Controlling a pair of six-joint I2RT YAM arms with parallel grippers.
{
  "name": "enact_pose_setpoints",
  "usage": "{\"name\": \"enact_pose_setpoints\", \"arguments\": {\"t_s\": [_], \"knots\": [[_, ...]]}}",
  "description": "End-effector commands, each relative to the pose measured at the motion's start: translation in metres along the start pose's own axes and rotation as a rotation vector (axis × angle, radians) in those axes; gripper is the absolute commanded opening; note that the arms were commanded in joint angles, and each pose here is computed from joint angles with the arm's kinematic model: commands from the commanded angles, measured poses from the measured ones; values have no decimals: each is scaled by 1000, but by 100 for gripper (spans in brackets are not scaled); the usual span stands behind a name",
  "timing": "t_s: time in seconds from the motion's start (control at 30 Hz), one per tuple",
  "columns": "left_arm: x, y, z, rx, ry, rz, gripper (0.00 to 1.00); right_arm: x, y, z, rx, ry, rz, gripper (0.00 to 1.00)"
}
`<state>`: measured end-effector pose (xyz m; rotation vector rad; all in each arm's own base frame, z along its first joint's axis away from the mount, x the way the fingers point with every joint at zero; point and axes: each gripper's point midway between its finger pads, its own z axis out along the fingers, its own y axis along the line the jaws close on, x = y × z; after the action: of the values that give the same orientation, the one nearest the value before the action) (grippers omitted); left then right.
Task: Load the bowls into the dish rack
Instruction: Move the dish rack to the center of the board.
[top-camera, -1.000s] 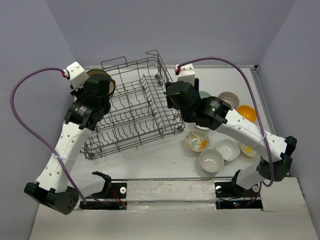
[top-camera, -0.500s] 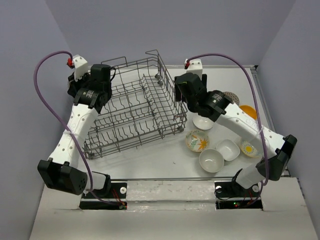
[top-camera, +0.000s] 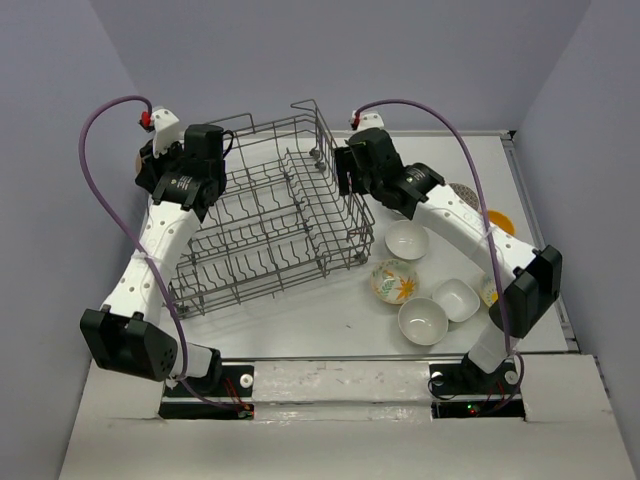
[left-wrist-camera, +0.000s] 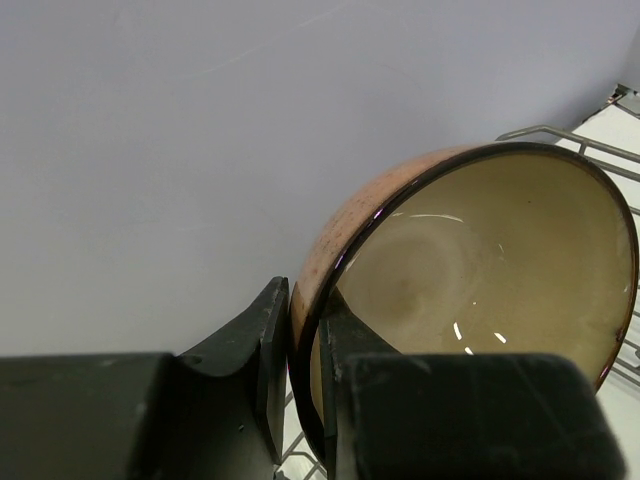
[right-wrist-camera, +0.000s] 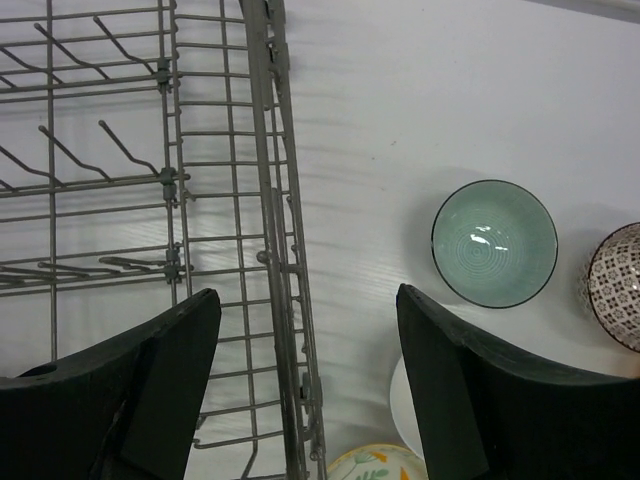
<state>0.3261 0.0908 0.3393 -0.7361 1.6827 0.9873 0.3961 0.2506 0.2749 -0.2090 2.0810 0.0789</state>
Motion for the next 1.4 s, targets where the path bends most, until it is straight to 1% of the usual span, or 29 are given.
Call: {"name": "enact_pose_setpoints", "arguments": {"t_s": [0.0,0.23,0.27,0.3,0.43,0.53,0.57,0.6,0.7,0.73,0.8,0.83,0.97,1.1,1.2,1.23,1.27,1.3,1.33,1.37], "knots": [[-37,24,-3,-75,-69,-197,0,-29,18,4,-80,-56,12,77],[-43,29,-6,-53,-74,-223,0,-7,31,36,-90,28,-9,76],[-43,29,-7,-47,-73,-223,0,-11,28,38,-84,23,1,75],[-43,30,-7,-47,-73,-223,0,-7,30,44,-80,37,-2,75],[-45,33,-8,-38,-77,-233,0,-8,30,51,-75,51,17,67],[-44,34,-9,-34,-76,-225,0,-3,28,59,-62,76,34,57],[-45,35,-9,-34,-78,-228,0,-4,24,62,-55,80,43,51],[-45,35,-9,-32,-79,-227,0,-3,24,62,-53,84,49,47],[-46,37,-9,-33,-83,-222,0,3,24,65,-61,118,58,40],[-46,38,-10,-34,-86,-222,0,5,23,64,-56,130,55,33],[-47,39,-10,-34,-87,-220,0,9,20,64,-40,145,59,26],[-48,41,-10,-34,-90,-224,0,11,17,62,-25,152,61,16],[-50,42,-11,-27,-92,-228,0,16,15,54,-11,175,112,1],[-50,41,-11,-24,-93,-222,0,12,9,43,4,171,222,1],[-50,40,-11,-20,-95,-220,0,8,4,34,14,153,332,1],[-49,39,-10,-18,-96,-218,0,13,6,34,17,154,385,1],[-49,39,-10,-17,-95,-218,0,8,5,26,8,138,421,1],[-49,38,-10,-12,-95,-218,0,3,2,25,9,120,494,1],[-49,38,-10,-12,-95,-218,0,3,3,23,3,114,527,1],[-49,38,-10,-10,-96,-215,0,15,-2,25,16,130,555,1]]}}
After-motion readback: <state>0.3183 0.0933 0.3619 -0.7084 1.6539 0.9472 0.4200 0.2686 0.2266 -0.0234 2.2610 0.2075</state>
